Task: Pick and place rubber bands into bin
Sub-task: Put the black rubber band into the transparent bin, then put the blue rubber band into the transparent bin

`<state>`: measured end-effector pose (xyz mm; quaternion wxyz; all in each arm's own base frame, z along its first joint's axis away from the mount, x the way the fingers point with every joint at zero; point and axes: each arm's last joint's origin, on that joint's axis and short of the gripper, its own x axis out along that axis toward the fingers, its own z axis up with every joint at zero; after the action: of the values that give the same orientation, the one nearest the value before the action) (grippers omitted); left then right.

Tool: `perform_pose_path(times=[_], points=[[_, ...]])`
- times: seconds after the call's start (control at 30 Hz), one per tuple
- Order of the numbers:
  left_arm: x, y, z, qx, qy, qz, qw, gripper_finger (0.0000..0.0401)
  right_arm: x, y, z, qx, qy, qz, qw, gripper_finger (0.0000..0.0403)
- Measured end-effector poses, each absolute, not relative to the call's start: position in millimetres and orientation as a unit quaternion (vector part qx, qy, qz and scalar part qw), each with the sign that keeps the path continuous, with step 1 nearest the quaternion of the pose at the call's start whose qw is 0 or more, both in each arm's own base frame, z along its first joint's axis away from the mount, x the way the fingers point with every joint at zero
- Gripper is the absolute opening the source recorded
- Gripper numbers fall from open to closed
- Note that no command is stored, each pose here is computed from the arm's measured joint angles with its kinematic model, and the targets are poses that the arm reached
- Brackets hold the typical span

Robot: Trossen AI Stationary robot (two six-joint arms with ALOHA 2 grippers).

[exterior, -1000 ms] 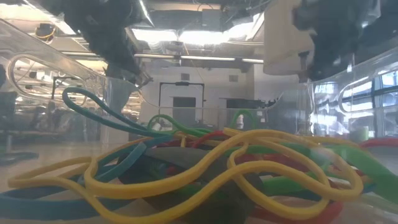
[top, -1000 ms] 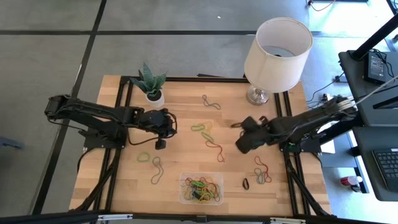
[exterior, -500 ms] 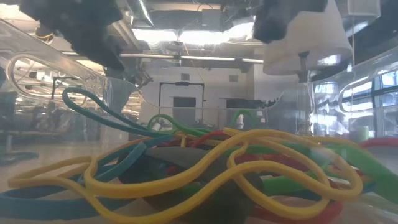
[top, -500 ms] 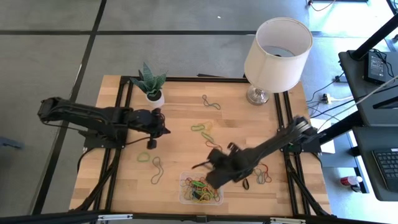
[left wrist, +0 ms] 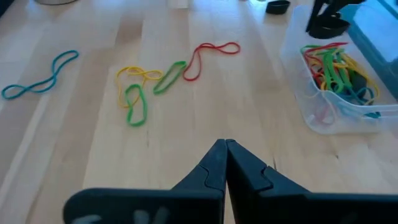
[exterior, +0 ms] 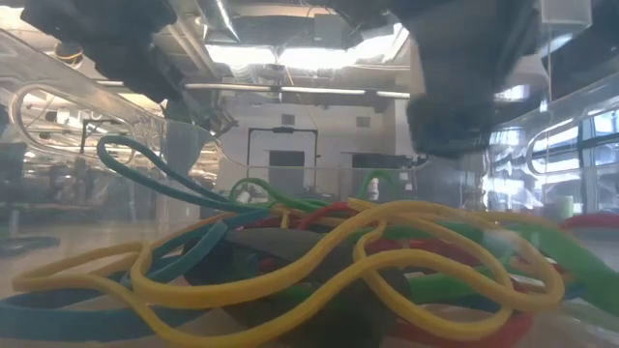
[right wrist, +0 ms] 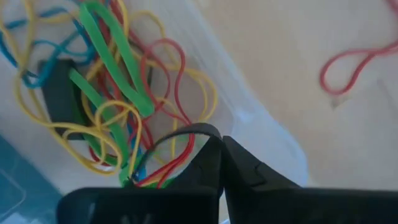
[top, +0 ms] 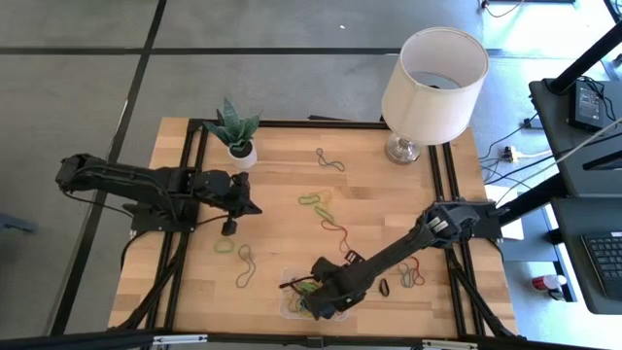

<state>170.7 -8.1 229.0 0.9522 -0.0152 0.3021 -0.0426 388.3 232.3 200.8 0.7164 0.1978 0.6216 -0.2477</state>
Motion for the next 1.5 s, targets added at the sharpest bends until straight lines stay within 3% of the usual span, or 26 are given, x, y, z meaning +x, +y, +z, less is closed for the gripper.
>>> perform_pose_path(times=[0.43,0.7,0.87,1.07,1.37,1.5], points=[[171,-9,229,-0.005,0.302,-0.06,0.952,0.0002,389,233,198,0.214,0.62,-0.259,0.709,0.0085],[171,-9,229,-0.005,0.302,-0.06,0.952,0.0002,389,234,198,0.204,0.636,-0.23,0.708,0.0108],[171,-9,229,-0.003,0.3,-0.053,0.952,0.0002,389,235,203,0.185,0.649,-0.196,0.712,0.0104],[172,-8,231,-0.009,0.293,-0.05,0.955,0.0002,383,227,236,0.112,0.632,-0.227,0.732,0.0092],[172,-7,231,-0.029,0.291,-0.019,0.956,0.0002,349,209,267,0.032,0.567,-0.284,0.773,0.001],[176,-8,232,-0.037,0.281,-0.017,0.959,0.0002,320,201,261,0.063,0.54,-0.289,0.788,0.0009]])
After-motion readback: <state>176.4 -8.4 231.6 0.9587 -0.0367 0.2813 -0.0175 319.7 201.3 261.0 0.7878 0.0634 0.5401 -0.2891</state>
